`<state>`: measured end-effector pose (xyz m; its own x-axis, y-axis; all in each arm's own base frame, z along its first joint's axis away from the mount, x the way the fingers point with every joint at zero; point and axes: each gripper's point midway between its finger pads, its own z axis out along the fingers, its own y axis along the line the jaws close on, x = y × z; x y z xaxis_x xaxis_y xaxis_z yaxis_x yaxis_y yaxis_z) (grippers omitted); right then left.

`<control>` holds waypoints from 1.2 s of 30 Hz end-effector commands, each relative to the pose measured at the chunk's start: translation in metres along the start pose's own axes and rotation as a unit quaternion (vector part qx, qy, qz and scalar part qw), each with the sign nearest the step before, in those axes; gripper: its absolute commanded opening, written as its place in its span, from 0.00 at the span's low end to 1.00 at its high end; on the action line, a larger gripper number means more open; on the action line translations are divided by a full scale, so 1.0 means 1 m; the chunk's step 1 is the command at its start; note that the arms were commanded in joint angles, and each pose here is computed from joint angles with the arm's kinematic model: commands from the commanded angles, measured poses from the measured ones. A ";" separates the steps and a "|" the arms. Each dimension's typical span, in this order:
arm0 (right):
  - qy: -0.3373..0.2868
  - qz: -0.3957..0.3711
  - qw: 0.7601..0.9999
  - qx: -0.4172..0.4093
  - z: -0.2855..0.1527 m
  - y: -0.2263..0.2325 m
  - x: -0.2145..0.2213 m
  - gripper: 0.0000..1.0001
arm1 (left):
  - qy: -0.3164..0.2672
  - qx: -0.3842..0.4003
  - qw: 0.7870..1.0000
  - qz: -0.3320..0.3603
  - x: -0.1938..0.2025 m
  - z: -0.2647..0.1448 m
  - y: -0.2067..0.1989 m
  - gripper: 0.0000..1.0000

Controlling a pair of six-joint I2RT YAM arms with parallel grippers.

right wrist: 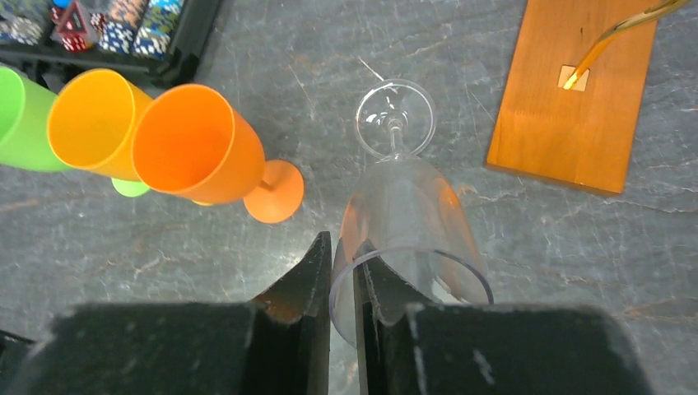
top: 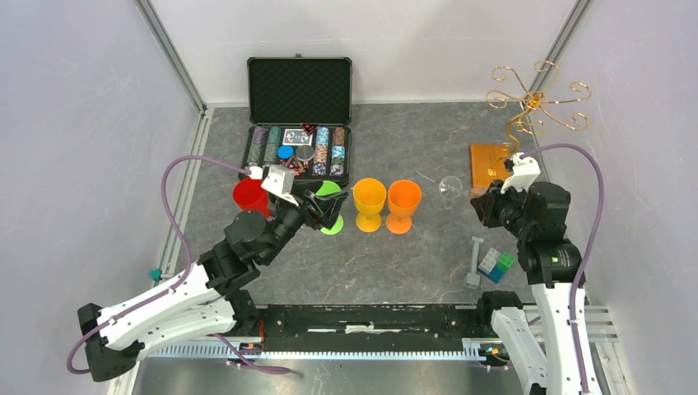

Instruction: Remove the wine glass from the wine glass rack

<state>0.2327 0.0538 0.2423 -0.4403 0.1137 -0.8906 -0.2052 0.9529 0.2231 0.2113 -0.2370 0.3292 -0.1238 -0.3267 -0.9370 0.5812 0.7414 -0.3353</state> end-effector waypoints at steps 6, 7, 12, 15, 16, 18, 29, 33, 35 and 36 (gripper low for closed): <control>0.030 -0.082 0.996 -0.031 -0.017 0.015 -0.003 0.00 | 0.020 -0.029 0.998 0.045 0.016 -0.003 0.017 0.78; 0.036 -0.082 0.995 -0.033 -0.016 0.015 0.000 0.00 | 0.021 -0.031 0.998 0.047 0.018 -0.003 0.018 0.78; 0.075 -0.087 0.992 -0.048 -0.007 0.019 0.015 0.01 | 0.024 -0.043 0.997 0.062 0.019 -0.004 0.024 0.80; 0.111 -0.124 0.985 -0.040 0.002 0.018 0.017 0.00 | 0.023 -0.049 0.996 0.075 0.017 -0.004 0.027 0.81; 0.123 -0.135 0.982 -0.040 0.005 0.021 0.017 0.01 | 0.023 -0.051 0.995 0.079 0.017 -0.005 0.028 0.82; 0.146 -0.155 0.976 -0.035 0.010 0.024 0.016 0.00 | 0.023 -0.054 0.994 0.089 0.017 -0.005 0.030 0.83; 0.213 -0.202 0.955 -0.044 0.024 0.040 0.024 0.00 | 0.029 -0.064 0.992 0.102 0.019 -0.007 0.036 0.86; 0.224 -0.213 0.950 -0.043 0.031 0.042 0.029 0.00 | 0.049 -0.099 0.991 0.080 0.018 -0.012 0.044 0.86; 0.230 -0.217 0.948 -0.031 0.037 0.039 0.029 0.00 | 0.059 -0.116 0.989 0.066 0.016 -0.015 0.047 0.87; 0.230 -0.219 0.948 -0.020 0.039 0.035 0.028 0.00 | 0.065 -0.126 0.988 0.057 0.016 -0.017 0.049 0.88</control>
<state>0.2307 0.1052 0.1944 -0.6706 -0.4235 -0.6091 -0.5085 0.8602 -0.0383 0.2236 -0.2095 0.2816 -0.1342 -0.1016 -0.9857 0.4656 0.8716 -0.1532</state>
